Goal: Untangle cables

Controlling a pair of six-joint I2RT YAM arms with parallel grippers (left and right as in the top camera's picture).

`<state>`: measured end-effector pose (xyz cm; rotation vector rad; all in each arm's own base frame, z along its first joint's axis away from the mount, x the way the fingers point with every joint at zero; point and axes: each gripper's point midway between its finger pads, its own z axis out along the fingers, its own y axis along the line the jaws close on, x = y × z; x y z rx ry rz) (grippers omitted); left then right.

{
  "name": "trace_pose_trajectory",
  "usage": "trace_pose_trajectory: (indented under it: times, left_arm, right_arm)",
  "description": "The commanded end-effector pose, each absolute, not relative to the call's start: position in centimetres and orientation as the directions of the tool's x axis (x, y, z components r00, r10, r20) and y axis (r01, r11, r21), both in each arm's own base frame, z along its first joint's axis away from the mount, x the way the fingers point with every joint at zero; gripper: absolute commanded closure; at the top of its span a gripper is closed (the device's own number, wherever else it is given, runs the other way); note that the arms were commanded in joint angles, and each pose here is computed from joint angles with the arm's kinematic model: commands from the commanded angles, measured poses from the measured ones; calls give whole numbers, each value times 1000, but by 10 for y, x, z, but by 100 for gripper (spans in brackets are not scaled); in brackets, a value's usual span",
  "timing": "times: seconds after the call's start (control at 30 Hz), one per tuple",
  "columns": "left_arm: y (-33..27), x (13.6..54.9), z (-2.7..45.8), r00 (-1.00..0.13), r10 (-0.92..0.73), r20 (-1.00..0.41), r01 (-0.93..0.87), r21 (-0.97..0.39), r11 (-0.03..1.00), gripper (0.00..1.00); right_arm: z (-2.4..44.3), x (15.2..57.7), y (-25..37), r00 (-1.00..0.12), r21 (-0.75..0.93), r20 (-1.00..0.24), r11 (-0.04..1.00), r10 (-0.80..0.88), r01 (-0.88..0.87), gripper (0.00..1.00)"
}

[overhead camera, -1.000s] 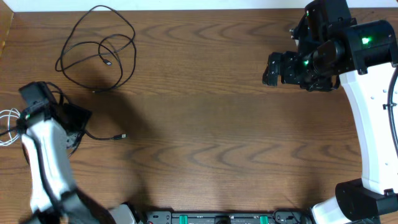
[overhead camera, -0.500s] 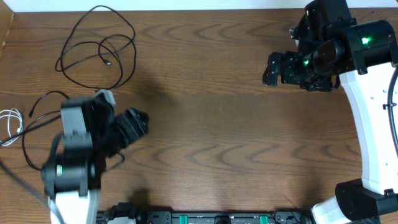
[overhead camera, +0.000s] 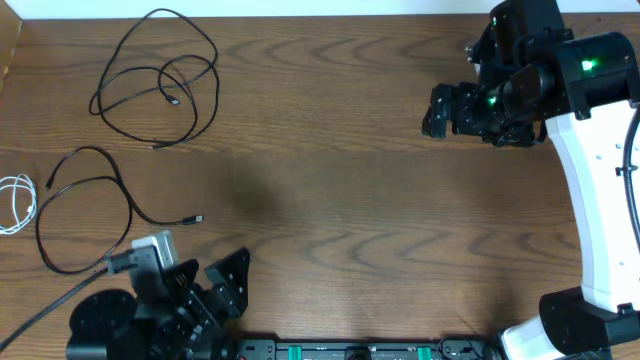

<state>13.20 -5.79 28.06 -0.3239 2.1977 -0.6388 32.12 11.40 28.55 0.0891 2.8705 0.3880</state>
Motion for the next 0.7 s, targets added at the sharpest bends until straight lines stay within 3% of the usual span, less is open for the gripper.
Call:
trace_pose_trajectory:
  times: [0.0, 0.67]
  left_arm:
    - [-56, 127, 282, -640, -417, -646, -16, -531, 847, 3]
    - [-56, 127, 281, -640, -417, -646, -16, -531, 847, 1]
  right_arm:
    - [289, 319, 116, -967, 265, -245, 964, 75, 7, 1]
    - [292, 317, 115, -965, 268, -253, 963, 75, 4, 1]
